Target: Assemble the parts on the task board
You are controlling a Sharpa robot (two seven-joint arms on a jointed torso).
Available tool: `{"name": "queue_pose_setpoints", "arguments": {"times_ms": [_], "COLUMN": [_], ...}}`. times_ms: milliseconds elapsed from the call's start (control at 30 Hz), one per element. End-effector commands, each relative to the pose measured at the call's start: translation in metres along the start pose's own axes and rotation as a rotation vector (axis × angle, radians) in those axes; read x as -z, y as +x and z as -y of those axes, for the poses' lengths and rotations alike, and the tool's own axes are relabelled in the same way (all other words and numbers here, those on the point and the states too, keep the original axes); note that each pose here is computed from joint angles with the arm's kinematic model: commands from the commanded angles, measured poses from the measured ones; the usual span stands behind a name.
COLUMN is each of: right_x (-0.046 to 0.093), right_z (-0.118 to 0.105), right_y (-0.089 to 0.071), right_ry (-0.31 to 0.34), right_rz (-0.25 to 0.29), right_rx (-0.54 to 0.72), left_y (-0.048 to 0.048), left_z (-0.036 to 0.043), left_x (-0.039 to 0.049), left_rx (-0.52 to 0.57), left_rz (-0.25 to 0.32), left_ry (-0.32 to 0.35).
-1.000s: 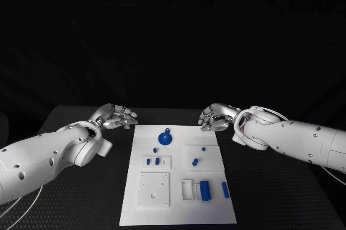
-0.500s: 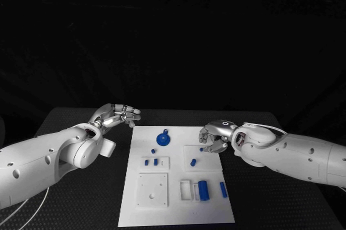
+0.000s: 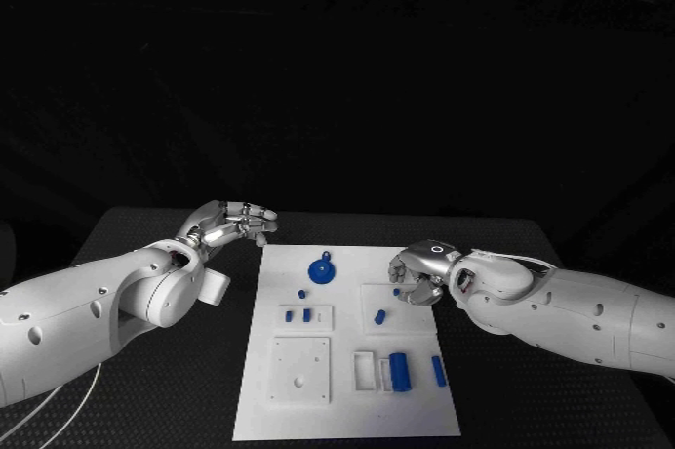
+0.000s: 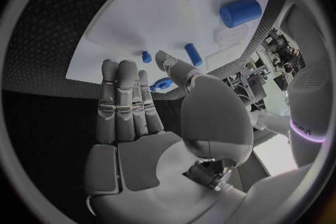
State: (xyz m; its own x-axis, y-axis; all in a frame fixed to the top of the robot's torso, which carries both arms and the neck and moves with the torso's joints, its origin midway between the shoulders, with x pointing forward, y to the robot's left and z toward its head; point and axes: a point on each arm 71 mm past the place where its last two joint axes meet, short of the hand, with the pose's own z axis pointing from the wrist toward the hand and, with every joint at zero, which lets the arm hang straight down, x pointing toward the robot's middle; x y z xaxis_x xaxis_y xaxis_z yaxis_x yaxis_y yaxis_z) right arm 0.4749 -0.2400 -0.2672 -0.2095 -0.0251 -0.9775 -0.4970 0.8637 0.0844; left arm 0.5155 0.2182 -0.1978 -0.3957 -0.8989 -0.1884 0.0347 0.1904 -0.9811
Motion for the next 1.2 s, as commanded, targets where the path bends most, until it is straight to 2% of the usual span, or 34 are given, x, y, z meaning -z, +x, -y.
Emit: {"name": "queue_pose_setpoints", "arguments": {"times_ms": [33,600,933,1200], "right_x": [-0.001,-0.004,-0.007,-0.008], "right_z": [0.000,-0.010,-0.013,-0.013], "right_y": [0.001,0.017,0.021,0.022], "right_ry": [0.004,-0.013,-0.014,-0.005], "right_rz": [0.010,-0.028,-0.035,-0.034], "right_rx": [0.045,0.049,0.057,0.114], "left_y": [0.0021,0.0011,0.0012,0.0009], "left_z": [0.0017,0.0012,0.0009,0.0008], "left_x": [0.0000,0.0004,0.0000,0.0003], "left_rx": [0.016,0.016,0.016,0.015], "left_rz": [-0.011,-0.010,-0.010,-0.008], "left_ry": [0.016,0.012,0.009,0.008]}}
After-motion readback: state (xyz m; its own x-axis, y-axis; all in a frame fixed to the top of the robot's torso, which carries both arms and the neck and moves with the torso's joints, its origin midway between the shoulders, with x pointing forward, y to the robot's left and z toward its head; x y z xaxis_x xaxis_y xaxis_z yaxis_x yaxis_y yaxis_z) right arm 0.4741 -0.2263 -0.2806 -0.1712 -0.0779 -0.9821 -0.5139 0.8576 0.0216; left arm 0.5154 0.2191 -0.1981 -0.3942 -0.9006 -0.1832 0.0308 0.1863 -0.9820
